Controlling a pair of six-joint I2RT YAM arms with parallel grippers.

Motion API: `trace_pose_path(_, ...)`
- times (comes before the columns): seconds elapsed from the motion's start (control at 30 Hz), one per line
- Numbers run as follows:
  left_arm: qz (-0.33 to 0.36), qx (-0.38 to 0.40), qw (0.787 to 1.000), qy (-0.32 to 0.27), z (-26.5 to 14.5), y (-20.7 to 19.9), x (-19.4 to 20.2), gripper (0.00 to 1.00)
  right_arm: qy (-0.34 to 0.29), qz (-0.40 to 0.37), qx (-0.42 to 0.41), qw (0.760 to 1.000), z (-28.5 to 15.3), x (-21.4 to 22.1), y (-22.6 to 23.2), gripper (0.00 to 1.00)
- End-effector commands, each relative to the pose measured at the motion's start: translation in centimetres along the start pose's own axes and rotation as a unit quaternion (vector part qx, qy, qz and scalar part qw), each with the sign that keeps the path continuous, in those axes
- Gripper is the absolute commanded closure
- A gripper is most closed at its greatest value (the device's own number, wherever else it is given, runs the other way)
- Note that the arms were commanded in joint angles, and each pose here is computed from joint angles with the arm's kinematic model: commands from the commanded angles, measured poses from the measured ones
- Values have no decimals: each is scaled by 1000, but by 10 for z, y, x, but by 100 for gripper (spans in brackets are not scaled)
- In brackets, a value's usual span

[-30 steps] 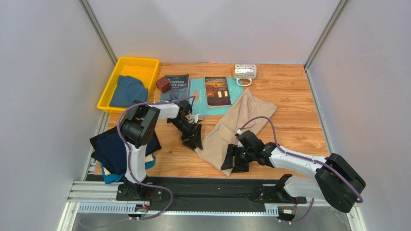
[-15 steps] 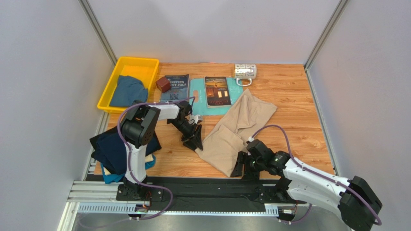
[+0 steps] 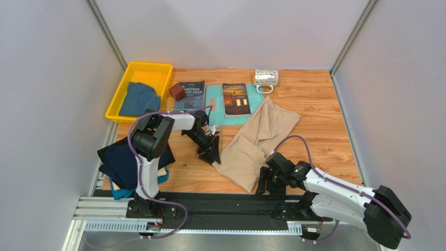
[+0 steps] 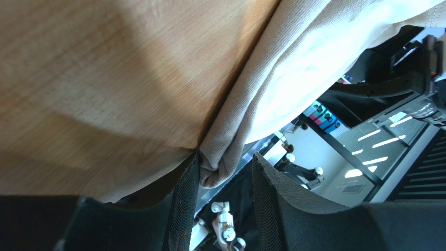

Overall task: Fold and stack the t-shirts
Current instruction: Fold the tshirt

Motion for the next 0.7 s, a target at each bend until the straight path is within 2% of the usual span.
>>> trace_pose_path(0.0, 27, -25, 999, -14, 4, 5, -1, 51, -66, -44, -15, 997, -31, -11, 14, 35)
trace_pose_path(0.07, 27, -25, 999, -13, 4, 5, -2, 51, -75, -43, -20, 996, -37, -10, 15, 35)
trace_pose_path(0.2, 26, -23, 999, -11, 5, 6, -3, 51, -43, -38, 1, 998, -30, -4, 6, 35)
trace_pose_path(0.4, 29, -25, 999, -13, 4, 5, -4, 52, -36, -40, 20, 998, -19, -5, 1, 36)
trace_pose_path(0.67, 27, -26, 999, -11, 4, 6, -1, 52, -39, -65, 9, 997, -18, -16, 19, 36)
Point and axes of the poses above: each gripper's point midway between its finger pads, its own z axis out along the fingers, its own y axis along the line the jaws close on, x = y × z, the point moved 9 cm from there along -z, back along the fingers, and after that the axes turned 4 degrees about z, right-handed, at the moved point
